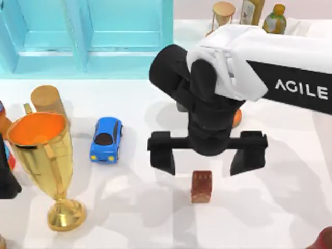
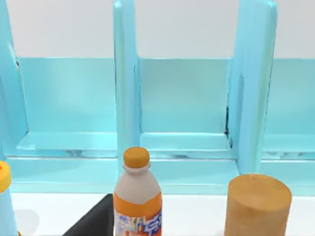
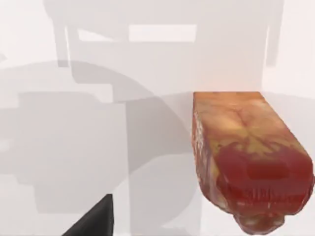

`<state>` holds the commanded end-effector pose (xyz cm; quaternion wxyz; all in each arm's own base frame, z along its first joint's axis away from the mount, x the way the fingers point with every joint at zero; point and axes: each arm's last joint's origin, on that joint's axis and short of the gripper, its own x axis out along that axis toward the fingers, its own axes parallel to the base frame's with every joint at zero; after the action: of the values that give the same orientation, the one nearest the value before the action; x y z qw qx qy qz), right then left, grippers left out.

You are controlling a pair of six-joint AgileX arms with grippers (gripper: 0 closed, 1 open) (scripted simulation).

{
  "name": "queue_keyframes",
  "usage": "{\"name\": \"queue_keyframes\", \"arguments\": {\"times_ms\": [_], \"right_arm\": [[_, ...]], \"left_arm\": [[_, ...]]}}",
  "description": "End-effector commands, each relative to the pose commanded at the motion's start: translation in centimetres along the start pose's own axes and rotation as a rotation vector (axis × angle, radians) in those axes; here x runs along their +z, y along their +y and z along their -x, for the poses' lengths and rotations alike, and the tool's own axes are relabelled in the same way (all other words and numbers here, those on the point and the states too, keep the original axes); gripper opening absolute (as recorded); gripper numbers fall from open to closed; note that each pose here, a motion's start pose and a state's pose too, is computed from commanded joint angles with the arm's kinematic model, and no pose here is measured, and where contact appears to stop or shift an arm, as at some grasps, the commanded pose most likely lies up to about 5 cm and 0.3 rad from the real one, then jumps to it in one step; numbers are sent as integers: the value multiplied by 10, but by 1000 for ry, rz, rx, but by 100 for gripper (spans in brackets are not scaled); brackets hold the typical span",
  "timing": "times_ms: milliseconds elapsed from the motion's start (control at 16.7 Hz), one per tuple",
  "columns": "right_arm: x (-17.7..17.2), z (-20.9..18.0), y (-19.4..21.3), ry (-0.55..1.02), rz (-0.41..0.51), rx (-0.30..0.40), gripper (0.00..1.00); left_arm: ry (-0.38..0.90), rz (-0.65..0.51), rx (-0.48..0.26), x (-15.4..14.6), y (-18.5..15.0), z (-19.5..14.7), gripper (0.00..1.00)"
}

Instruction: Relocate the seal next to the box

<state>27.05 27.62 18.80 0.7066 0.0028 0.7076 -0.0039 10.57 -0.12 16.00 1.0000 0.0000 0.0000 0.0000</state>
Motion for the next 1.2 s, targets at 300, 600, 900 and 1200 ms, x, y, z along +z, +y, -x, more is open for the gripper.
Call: {"name": "queue_keyframes", "arguments": {"times_ms": [300, 600, 900, 1200], "right_arm": [[-1, -58, 0, -6, 0, 6, 100], [-3, -66, -1, -2, -1, 2, 100], [-3, -66, -1, -2, -1, 2, 62], [-3, -66, -1, -2, -1, 2, 25]], "left_arm": [[0, 0, 0, 0, 0, 0, 100], [0, 0, 0, 0, 0, 0, 100], [0, 0, 0, 0, 0, 0, 100], [0, 0, 0, 0, 0, 0, 100]]}}
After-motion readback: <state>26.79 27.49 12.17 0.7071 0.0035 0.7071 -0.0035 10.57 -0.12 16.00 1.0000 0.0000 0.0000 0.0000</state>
